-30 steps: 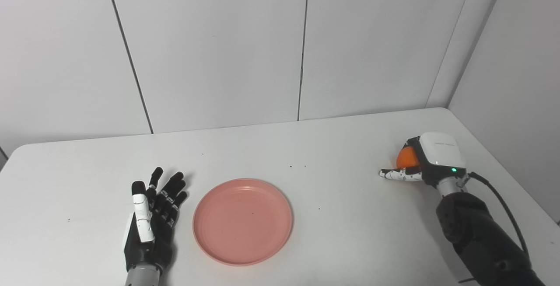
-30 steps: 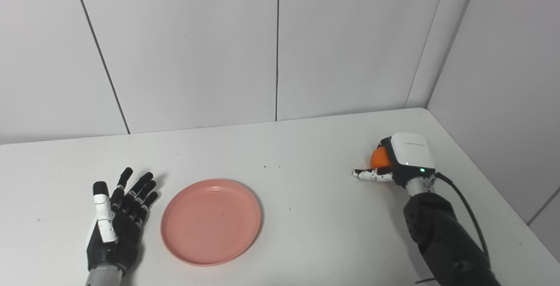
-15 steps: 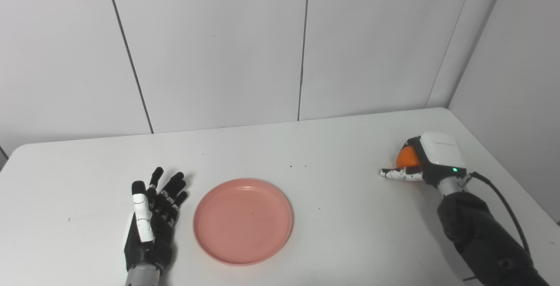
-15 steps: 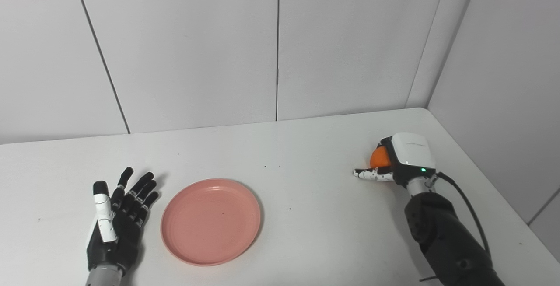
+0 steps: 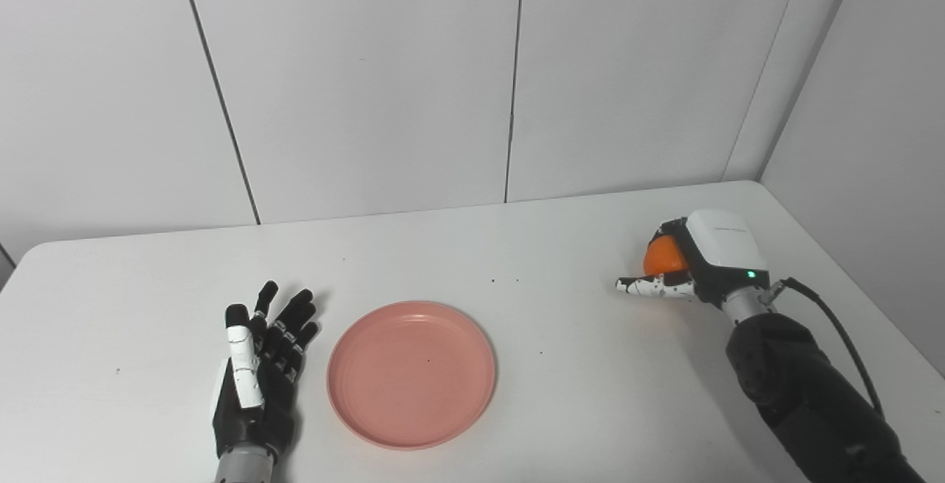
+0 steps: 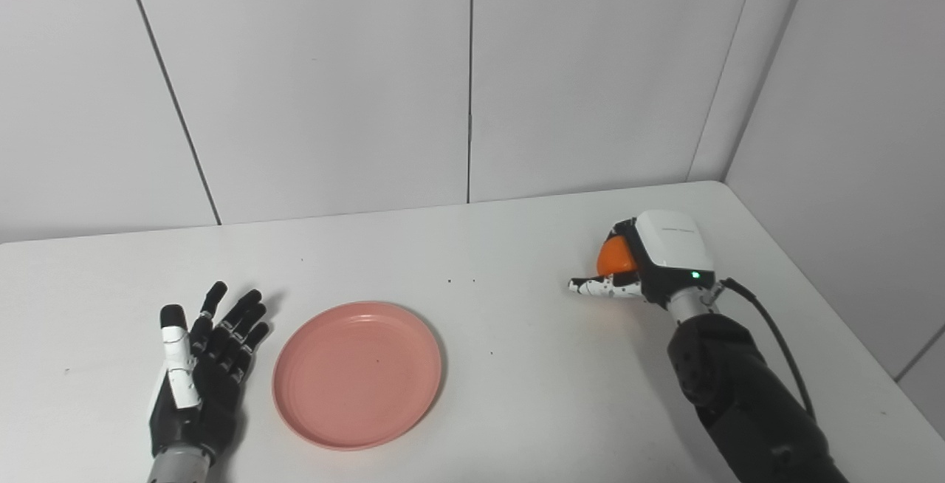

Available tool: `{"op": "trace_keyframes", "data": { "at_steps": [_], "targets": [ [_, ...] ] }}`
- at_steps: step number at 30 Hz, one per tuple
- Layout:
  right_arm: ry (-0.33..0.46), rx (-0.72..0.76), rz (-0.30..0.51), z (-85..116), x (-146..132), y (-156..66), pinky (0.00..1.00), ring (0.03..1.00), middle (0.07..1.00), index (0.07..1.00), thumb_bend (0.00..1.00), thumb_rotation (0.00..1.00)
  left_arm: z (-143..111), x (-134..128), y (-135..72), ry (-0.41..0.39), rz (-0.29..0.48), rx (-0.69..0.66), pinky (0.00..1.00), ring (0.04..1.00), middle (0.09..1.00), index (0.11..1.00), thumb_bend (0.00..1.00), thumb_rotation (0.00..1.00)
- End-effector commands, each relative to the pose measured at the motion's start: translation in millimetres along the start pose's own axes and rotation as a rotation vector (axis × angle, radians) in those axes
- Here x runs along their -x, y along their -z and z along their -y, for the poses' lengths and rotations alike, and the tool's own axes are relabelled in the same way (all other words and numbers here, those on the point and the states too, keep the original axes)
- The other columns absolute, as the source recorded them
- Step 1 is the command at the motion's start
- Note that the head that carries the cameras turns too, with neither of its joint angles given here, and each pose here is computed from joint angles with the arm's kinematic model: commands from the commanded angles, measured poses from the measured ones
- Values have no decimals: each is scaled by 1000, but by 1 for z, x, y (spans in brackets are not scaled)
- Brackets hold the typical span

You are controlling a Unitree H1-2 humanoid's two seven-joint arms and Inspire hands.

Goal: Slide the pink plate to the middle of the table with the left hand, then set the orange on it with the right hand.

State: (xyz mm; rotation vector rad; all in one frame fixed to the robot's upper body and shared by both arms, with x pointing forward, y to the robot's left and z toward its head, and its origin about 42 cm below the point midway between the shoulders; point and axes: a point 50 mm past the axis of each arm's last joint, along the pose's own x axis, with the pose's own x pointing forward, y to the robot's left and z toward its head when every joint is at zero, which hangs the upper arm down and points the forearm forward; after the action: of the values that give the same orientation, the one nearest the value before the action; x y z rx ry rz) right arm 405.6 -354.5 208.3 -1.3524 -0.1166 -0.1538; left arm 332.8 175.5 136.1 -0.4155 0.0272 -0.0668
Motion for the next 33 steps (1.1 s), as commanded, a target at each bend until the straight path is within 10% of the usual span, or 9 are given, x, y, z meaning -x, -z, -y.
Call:
{"op": "trace_keyframes", "data": {
  "at_steps": [1, 33],
  "targets": [
    [127, 0, 56, 39, -16, -7, 144, 198, 270, 340, 614, 469, 3, 5, 15, -27, -70, 6, 909, 879, 820, 940, 769, 942],
    [198, -112, 385, 95, 1, -105, 157, 215, 295, 329, 661, 543, 38, 4, 36, -52, -77, -7, 775, 816, 761, 880, 798, 894]
  ]
}}
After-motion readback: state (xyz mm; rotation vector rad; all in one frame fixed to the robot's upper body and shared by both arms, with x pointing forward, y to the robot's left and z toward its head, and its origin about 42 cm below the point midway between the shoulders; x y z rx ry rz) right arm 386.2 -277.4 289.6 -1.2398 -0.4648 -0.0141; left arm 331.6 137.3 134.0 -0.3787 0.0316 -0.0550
